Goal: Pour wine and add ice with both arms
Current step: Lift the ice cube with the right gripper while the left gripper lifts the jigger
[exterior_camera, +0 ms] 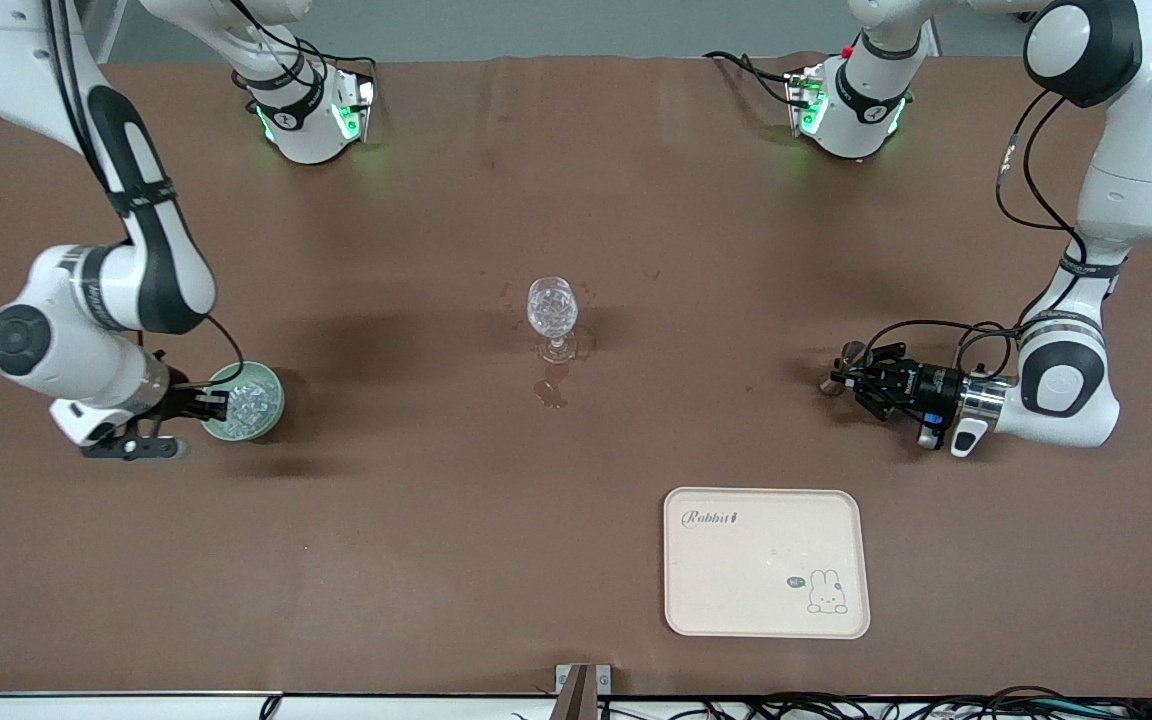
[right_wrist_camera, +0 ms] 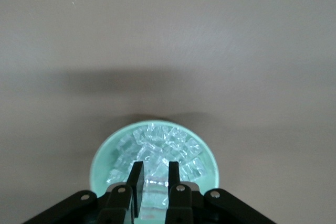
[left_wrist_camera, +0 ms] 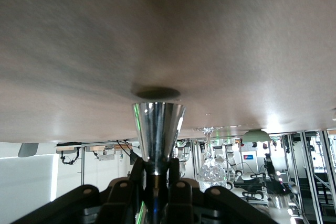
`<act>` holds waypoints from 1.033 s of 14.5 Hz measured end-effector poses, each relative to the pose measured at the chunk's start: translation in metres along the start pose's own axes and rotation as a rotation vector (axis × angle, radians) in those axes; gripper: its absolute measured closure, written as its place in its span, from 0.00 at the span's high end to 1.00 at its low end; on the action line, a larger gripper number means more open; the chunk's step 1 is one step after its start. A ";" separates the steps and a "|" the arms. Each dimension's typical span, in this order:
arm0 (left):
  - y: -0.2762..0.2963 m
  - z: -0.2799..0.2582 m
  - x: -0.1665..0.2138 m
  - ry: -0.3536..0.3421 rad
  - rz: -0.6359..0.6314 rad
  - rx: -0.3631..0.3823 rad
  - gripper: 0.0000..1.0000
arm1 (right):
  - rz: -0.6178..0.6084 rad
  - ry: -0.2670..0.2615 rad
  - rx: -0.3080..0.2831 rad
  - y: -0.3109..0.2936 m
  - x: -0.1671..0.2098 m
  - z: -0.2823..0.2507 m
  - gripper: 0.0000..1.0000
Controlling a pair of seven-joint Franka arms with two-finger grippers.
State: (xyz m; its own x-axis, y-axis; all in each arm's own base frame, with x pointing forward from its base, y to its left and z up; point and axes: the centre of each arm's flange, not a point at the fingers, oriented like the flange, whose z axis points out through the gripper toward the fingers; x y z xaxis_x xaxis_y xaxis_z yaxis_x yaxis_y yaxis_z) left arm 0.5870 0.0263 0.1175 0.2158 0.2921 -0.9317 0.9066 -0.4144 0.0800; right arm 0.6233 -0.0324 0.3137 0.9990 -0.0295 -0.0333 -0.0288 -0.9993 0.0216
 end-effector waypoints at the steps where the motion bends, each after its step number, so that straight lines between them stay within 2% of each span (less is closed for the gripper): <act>1: 0.005 0.004 -0.004 -0.006 0.012 0.004 0.21 | 0.016 0.015 0.000 0.001 0.005 -0.030 0.23; 6: 0.043 0.025 -0.037 -0.023 -0.010 0.026 0.21 | 0.067 0.114 0.000 0.019 -0.003 -0.178 0.23; 8: 0.058 0.029 -0.048 -0.007 -0.023 0.035 0.21 | 0.084 0.121 0.001 0.029 -0.020 -0.230 0.23; 10: 0.071 0.031 -0.056 0.017 -0.029 0.034 0.21 | 0.095 0.098 0.003 0.035 -0.042 -0.275 0.23; 12: 0.076 0.032 -0.058 0.033 -0.028 0.029 0.21 | 0.098 0.042 0.006 0.035 -0.069 -0.310 0.23; 13: 0.077 0.032 -0.057 0.037 -0.028 0.026 0.21 | 0.099 0.012 0.007 0.035 -0.081 -0.323 0.23; 15: 0.077 0.029 -0.058 0.041 -0.026 0.022 0.21 | 0.100 -0.007 0.009 0.035 -0.097 -0.338 0.23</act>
State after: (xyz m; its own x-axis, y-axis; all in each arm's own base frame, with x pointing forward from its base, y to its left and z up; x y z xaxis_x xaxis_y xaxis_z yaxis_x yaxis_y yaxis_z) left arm 0.6339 -0.0479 0.1675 0.2070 0.3378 -0.9182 0.9041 -0.4247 0.0476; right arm 0.5371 -0.0579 0.6558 0.9908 -0.1296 -0.0385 -0.1291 -0.9915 0.0163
